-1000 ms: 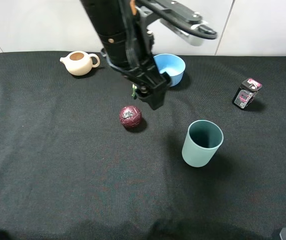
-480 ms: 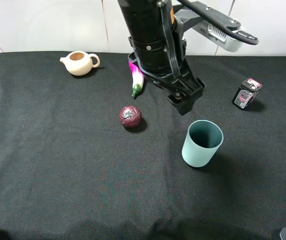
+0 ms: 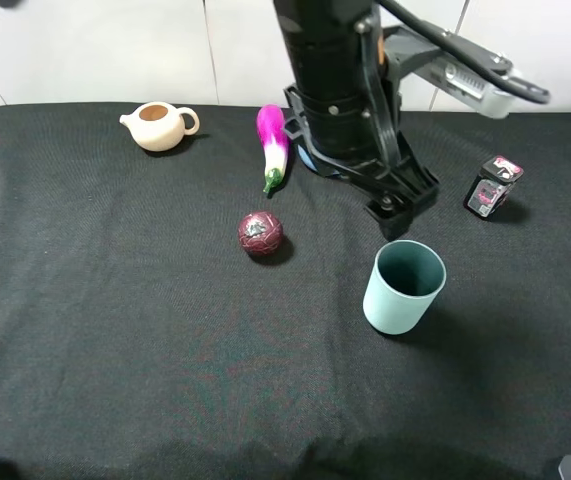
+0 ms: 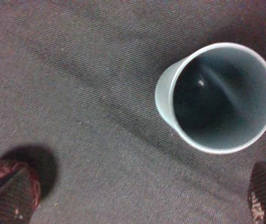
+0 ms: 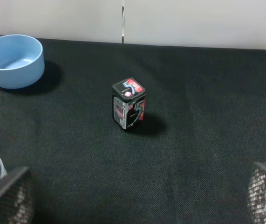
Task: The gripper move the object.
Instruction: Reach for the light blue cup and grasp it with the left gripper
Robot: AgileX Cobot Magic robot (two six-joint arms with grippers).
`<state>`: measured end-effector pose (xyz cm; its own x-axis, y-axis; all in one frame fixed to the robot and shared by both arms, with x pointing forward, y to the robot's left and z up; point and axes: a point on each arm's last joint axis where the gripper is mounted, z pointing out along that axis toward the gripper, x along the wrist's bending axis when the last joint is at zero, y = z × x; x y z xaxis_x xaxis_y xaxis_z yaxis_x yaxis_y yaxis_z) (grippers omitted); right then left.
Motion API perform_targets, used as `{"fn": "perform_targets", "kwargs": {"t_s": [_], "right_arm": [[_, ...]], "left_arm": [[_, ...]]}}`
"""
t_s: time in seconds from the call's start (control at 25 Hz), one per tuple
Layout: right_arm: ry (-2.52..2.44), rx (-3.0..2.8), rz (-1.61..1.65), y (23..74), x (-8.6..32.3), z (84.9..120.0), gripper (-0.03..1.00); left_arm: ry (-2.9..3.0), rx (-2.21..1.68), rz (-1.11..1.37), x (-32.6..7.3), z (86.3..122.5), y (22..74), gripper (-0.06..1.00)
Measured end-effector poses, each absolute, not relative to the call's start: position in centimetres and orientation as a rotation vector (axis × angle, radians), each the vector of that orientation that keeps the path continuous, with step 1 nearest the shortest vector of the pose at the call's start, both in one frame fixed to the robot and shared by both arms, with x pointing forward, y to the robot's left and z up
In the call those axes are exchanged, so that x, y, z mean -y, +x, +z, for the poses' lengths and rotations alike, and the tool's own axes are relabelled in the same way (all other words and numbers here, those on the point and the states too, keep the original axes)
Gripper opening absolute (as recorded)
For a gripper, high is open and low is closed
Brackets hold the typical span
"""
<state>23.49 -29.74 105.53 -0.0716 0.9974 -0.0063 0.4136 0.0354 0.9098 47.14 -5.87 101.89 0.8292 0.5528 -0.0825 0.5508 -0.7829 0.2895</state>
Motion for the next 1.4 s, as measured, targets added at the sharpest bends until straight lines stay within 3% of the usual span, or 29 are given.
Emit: {"fn": "perform_targets", "kwargs": {"t_s": [0.56,1.12,1.4], "right_arm": [[1.467,-1.582,1.011,23.5,29.7,105.5,0.69],[1.467,-1.582,1.011,23.5,29.7,105.5,0.69],[1.467,-1.583,1.012,23.5,29.7,105.5,0.69]], "left_arm": [[2.817,-0.871,-0.029,9.2,97.0,48.6,0.98],[2.874,-0.894,-0.052,10.0,92.4,49.1,0.98],[2.842,-0.914,-0.092,10.6,91.1,49.1,0.91]]}}
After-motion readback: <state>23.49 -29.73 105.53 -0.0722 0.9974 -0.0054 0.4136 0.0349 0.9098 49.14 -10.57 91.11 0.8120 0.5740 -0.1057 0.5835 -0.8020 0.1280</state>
